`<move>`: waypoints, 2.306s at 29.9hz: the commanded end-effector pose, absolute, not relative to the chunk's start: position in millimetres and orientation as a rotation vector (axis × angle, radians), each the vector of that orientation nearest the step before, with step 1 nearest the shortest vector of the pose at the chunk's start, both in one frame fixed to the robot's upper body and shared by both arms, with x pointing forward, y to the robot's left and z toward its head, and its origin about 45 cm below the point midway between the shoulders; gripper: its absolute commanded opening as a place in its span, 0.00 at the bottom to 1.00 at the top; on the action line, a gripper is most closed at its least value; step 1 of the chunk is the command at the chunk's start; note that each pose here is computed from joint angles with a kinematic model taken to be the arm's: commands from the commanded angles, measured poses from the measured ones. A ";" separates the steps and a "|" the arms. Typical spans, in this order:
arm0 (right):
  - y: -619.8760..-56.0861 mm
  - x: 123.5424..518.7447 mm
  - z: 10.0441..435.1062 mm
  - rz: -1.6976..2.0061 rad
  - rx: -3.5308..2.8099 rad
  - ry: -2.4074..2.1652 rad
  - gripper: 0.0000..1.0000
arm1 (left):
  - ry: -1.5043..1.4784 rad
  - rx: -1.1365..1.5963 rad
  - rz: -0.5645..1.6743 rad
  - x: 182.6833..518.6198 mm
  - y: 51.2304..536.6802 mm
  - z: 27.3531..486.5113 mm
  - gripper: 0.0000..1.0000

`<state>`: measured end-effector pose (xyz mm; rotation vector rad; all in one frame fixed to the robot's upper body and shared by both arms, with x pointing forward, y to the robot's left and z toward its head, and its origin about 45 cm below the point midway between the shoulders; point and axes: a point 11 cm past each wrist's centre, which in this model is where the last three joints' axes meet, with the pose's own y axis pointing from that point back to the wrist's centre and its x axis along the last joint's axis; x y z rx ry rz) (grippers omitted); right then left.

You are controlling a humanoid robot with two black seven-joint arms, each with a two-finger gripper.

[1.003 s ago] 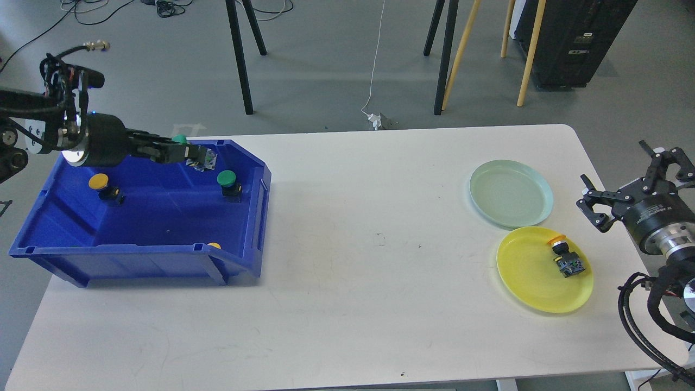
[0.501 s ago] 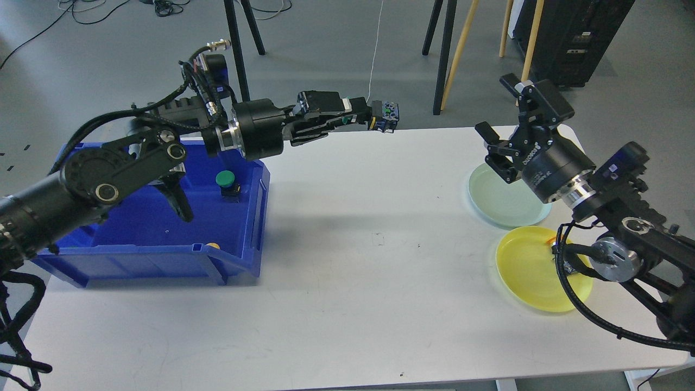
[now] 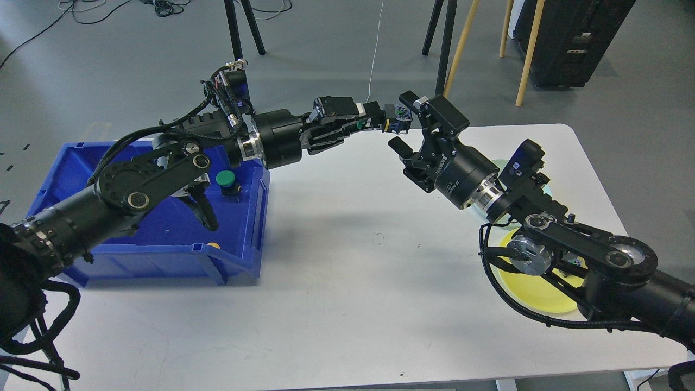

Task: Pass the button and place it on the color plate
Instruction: 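Pass the green-topped button from the left gripper to the right gripper, then lower the button onto the pale green plate and open the right gripper, then withdraw the right gripper from the pale green plate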

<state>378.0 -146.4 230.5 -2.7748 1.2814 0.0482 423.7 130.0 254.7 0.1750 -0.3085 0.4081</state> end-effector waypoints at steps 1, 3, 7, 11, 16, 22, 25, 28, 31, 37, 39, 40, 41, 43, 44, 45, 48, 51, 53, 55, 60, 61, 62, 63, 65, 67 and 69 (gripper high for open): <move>-138.9 376.6 230.1 0.061 -2.773 1.264 0.99 | -0.311 0.174 0.408 424.2 129.8 255.7 0.05; -140.8 378.4 233.2 0.063 -2.757 1.272 0.99 | -0.313 0.176 0.409 424.3 130.5 255.7 0.05; -148.1 382.0 237.1 0.057 -2.724 1.308 0.96 | -0.313 0.179 0.410 424.5 131.9 255.4 0.05; -151.4 385.7 241.7 0.057 -2.694 1.329 0.93 | -0.313 0.179 0.410 424.5 131.9 255.4 0.05; -147.5 382.9 237.4 0.070 -2.707 1.317 0.80 | -0.314 0.178 0.411 424.7 132.0 255.8 0.05; -142.5 381.3 237.9 0.072 -2.716 1.287 0.40 | -0.313 0.180 0.411 424.8 132.3 255.2 0.06; -141.5 383.6 239.7 0.075 -2.696 1.307 0.16 | -0.314 0.183 0.415 425.4 134.5 255.4 0.06; -142.5 381.9 238.7 0.083 -2.680 1.303 0.00 | -0.314 0.185 0.417 425.5 136.1 254.9 0.06; -143.8 381.3 236.9 0.086 -2.671 1.317 0.00 | -0.314 0.184 0.418 425.6 136.5 255.6 0.11; -152.6 387.1 239.9 0.127 -2.617 1.375 0.00 | -0.314 0.174 0.430 427.6 139.1 259.0 0.86; -164.4 390.8 236.8 0.246 -2.534 1.437 0.00 | -0.315 0.157 0.448 430.7 142.1 264.8 0.97; -173.8 393.7 234.2 0.326 -2.465 1.485 0.00 | -0.315 0.143 0.469 434.1 148.0 270.5 0.98; -185.7 395.7 227.9 0.418 -2.383 1.548 0.00 | -0.314 0.127 0.496 437.9 156.2 276.8 0.99; -214.7 399.0 210.2 0.603 -2.191 1.710 0.00 | -0.311 0.102 0.550 444.9 174.8 288.6 0.99; -230.1 399.4 198.0 0.715 -2.073 1.809 0.00 | -0.306 0.086 0.578 448.1 184.5 294.7 0.99; -245.4 398.3 184.1 0.813 -1.963 1.912 0.00 | -0.303 0.071 0.600 450.6 191.7 300.3 0.99; -287.4 389.0 142.1 1.037 -1.653 2.227 0.00 | -0.289 0.047 0.661 455.2 215.8 310.2 0.99; -315.1 382.7 118.0 1.085 -1.519 2.363 0.00 | -0.289 0.053 0.685 456.0 228.9 312.5 0.99; -328.5 380.4 105.2 1.104 -1.468 2.426 0.01 | -0.278 0.062 0.687 453.8 231.5 306.1 0.99; -336.2 376.8 90.0 1.174 -1.429 2.476 0.17 | -0.267 0.063 0.686 451.2 231.6 300.8 0.99; -338.2 380.2 90.6 1.166 -1.466 2.501 1.00 | -0.263 0.060 0.683 450.4 230.4 299.7 0.99; -335.8 379.8 89.7 1.159 -1.500 2.510 0.98 | -0.261 0.060 0.682 450.1 229.9 298.8 0.99; -332.0 380.5 89.3 1.156 -1.547 2.518 1.00 | -0.255 0.062 0.683 449.2 230.6 296.0 0.99; -326.9 383.5 91.1 1.146 -1.605 2.524 1.00 | -0.248 0.062 0.686 447.9 231.5 292.8 0.99; -318.0 390.2 96.3 1.120 -1.695 2.526 1.00 | -0.239 0.065 0.686 446.3 232.2 288.8 0.99; -311.4 392.8 98.0 1.095 -1.760 2.531 1.00 | -0.235 0.066 0.689 445.6 233.5 287.0 0.99; -307.2 395.3 103.1 1.073 -1.803 2.520 1.00 | -0.224 0.070 0.693 443.9 235.8 282.0 0.99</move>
